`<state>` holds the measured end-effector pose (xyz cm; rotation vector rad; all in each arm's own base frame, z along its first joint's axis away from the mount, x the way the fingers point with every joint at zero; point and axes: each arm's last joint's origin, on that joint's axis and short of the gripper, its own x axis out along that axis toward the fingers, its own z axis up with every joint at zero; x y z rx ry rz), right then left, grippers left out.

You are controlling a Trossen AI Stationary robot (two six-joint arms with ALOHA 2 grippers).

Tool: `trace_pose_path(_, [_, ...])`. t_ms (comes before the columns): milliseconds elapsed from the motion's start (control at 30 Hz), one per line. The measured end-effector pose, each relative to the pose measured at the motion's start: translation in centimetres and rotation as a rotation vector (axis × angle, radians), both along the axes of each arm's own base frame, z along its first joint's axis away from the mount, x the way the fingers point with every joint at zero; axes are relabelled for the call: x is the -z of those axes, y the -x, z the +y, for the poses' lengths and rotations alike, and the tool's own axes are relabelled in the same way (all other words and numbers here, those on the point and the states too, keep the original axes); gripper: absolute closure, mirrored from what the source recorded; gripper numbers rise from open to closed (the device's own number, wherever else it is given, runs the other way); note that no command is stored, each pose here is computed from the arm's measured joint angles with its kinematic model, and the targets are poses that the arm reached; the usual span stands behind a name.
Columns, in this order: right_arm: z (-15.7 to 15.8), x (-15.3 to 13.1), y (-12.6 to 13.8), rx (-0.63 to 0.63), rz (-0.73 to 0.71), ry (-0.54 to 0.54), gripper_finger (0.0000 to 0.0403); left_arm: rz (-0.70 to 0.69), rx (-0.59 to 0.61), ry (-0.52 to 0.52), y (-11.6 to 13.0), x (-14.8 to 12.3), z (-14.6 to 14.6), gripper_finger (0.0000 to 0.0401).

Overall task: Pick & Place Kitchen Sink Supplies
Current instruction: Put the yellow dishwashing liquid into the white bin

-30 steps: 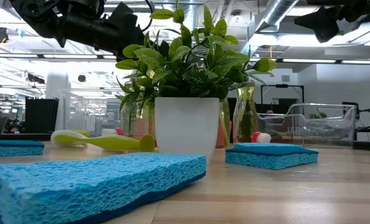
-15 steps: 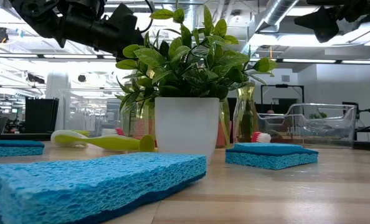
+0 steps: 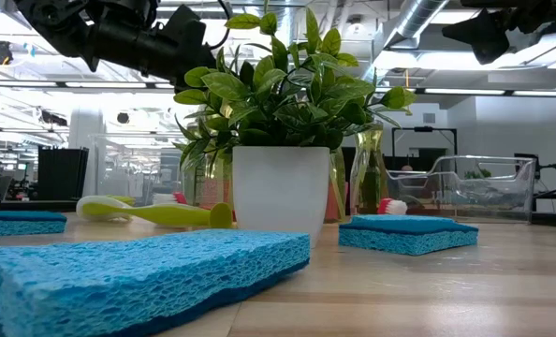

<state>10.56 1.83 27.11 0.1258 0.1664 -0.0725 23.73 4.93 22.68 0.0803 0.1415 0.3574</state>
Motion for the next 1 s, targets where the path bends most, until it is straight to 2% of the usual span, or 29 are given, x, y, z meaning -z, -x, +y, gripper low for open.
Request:
trace_pose_path(200, [-0.01, 0.01, 0.00, 0.002, 0.000, 0.001, 0.0158, 0.006, -0.004, -0.010, 0.01, 0.02, 0.03, 0.0261])
trace_pose_path(400, [0.00, 0.03, -0.01, 0.002, 0.001, 0.001, 0.0158, -0.003, 0.001, -0.002, 0.00, -0.02, -0.01, 0.0287])
trace_pose_path(667, [0.00, 0.03, -0.01, 0.002, 0.001, 0.001, 0.0158, -0.010, -0.006, 0.006, 0.01, -0.04, 0.02, 0.0274])
trace_pose_path(1000, [-0.01, 0.02, 0.00, 0.003, 0.000, 0.001, 0.0158, -0.060, -0.010, 0.053, 0.40, -0.65, -0.06, 0.0288])
